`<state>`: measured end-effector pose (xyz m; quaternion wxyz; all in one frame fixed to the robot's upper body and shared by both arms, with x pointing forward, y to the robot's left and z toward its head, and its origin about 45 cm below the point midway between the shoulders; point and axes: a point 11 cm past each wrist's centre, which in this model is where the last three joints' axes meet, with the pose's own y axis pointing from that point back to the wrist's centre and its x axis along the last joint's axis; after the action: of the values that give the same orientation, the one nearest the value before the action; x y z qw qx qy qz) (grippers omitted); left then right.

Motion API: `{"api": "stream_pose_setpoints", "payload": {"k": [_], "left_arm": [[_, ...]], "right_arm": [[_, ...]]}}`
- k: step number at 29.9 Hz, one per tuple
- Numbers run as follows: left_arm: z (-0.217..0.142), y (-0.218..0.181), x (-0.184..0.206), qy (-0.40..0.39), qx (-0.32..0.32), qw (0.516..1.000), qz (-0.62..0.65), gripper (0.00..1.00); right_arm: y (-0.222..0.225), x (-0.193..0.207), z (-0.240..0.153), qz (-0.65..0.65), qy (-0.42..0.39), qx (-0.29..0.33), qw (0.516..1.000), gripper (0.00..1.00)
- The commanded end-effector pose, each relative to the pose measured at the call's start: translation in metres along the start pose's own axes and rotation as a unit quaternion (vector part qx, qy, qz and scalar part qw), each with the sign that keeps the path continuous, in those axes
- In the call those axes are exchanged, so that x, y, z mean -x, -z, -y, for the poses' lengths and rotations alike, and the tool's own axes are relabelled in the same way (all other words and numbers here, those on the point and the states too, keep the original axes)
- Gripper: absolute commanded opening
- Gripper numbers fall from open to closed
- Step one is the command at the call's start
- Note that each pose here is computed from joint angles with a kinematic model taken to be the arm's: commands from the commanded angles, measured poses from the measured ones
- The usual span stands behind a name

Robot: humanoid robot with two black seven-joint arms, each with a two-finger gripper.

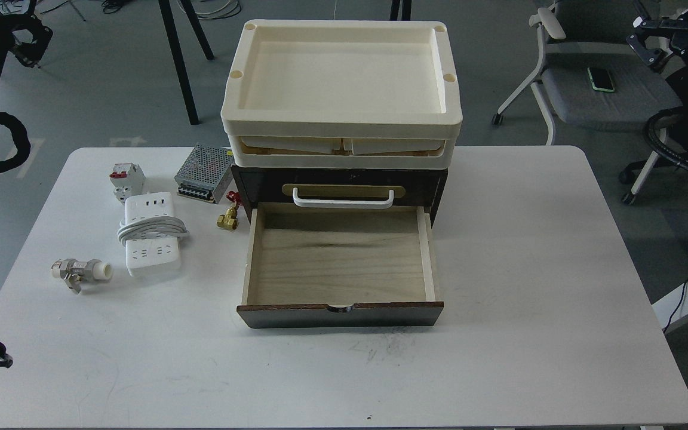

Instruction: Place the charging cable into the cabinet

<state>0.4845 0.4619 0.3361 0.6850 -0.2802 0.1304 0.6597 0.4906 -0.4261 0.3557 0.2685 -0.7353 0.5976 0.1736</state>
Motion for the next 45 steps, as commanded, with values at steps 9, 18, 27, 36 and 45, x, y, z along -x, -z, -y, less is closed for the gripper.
{"api": "stream_pose_setpoints", "payload": {"k": [9, 18, 27, 36, 45], "left_arm": [[-0.006, -0.007, -0.014, -0.023, 0.03, 0.999, -0.027, 1.0], [-0.04, -0.011, -0.056, -0.099, 0.187, 0.968, -0.133, 1.0], [-0.033, -0.066, 0.018, 0.057, 0.153, 0.982, -0.092, 1.0], [-0.07, -0.136, 0.107, 0.245, 0.058, 0.939, 0.233, 1.0], [-0.131, -0.07, 0.136, 0.409, -0.137, 0.664, 0.61, 1.0]], "right_arm": [[-0.002, 0.013, 0.004, 0.001, 0.021, 0.005, 1.0, 1.0], [0.004, 0.014, 0.004, -0.002, 0.022, 0.0, 1.0, 1.0], [0.003, 0.01, 0.002, 0.0, 0.018, 0.0, 1.0, 1.0], [-0.004, 0.003, -0.004, 0.001, 0.011, 0.006, 1.0, 1.0], [0.012, -0.014, -0.017, -0.009, -0.008, -0.003, 1.0, 1.0]]}}
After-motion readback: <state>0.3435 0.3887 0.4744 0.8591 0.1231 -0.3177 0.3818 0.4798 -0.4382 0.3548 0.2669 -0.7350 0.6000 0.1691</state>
